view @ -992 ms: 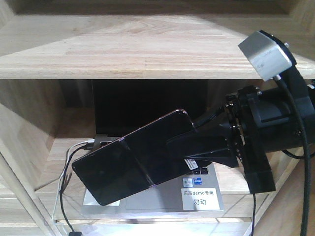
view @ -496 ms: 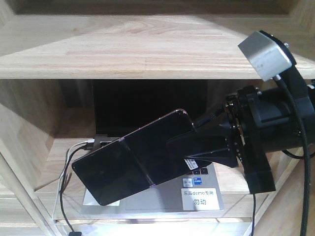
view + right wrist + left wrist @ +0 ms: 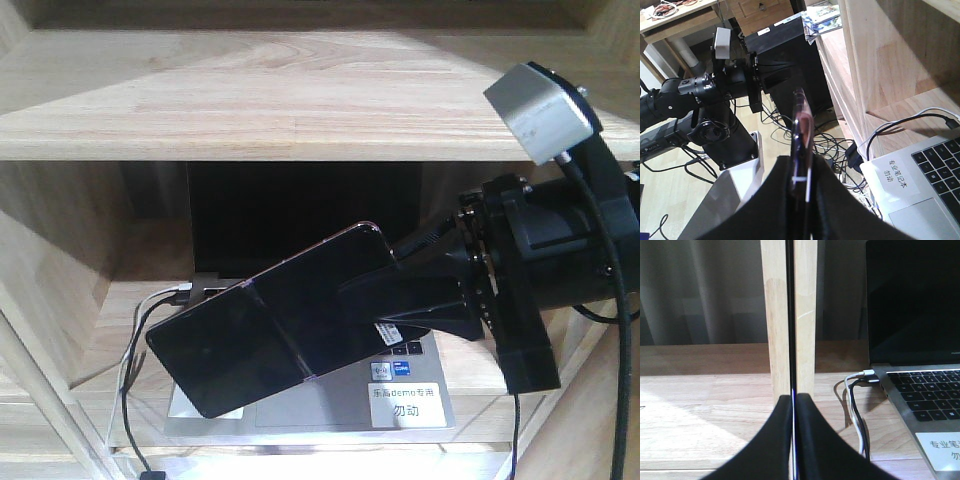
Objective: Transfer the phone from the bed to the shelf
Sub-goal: 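Raise the right gripper with the phone up over the shelf board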
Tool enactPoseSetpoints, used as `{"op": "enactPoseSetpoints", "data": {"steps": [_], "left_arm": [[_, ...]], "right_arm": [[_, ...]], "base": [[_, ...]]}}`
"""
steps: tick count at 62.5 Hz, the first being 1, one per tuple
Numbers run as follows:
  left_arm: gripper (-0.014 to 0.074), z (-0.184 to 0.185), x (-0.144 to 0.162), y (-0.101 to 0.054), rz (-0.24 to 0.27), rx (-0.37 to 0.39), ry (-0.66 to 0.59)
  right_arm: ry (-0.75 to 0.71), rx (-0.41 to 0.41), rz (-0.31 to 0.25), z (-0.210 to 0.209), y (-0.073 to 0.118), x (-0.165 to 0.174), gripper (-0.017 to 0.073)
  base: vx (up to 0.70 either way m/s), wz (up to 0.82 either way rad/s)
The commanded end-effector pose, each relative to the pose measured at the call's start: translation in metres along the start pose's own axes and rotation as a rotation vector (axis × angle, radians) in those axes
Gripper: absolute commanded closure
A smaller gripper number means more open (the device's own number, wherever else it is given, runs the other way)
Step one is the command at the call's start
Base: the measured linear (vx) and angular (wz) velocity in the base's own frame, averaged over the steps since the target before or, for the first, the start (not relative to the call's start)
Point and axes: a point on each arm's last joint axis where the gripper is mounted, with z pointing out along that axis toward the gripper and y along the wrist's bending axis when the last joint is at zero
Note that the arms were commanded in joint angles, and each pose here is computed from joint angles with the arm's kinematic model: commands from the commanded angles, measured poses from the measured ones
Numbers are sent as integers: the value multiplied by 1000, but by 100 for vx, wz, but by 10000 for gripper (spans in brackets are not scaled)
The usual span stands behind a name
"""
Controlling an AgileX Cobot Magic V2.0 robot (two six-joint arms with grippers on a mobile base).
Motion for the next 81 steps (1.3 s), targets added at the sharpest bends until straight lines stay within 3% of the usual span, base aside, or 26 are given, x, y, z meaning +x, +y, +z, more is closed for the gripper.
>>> {"op": "enactPoseSetpoints", "data": {"steps": [1, 16, 31, 38, 45, 56, 69, 81], "left_arm": [[593, -1, -6, 1, -9, -5, -72], [593, -1, -6, 1, -9, -5, -72], [593, -1, -6, 1, -9, -5, -72], [593, -1, -6, 1, -9, -5, -72], [593, -1, -6, 1, -9, -5, -72], [593, -1, -6, 1, -9, -5, -72], [593, -1, -6, 1, -9, -5, -72], [593, -1, -6, 1, -9, -5, -72]], "right_arm": [[-96, -91, -6, -7, 17, -14, 564], [-191, -135, 14, -9, 21, -24, 564], [-353, -192, -15, -14, 27, -38, 564], [-389, -176, -64, -18, 29, -47, 564], [-417, -111, -136, -27, 34, -66, 564], [-501, 104, -245, -48, 38, -101, 564], [-601, 365, -246, -66, 27, -125, 564], [-639, 453, -196, -64, 2, -135, 564]], "base": [[0, 0], [0, 0], [0, 0], [0, 0], [0, 0], [0, 0], [0, 0], [0, 0]]}}
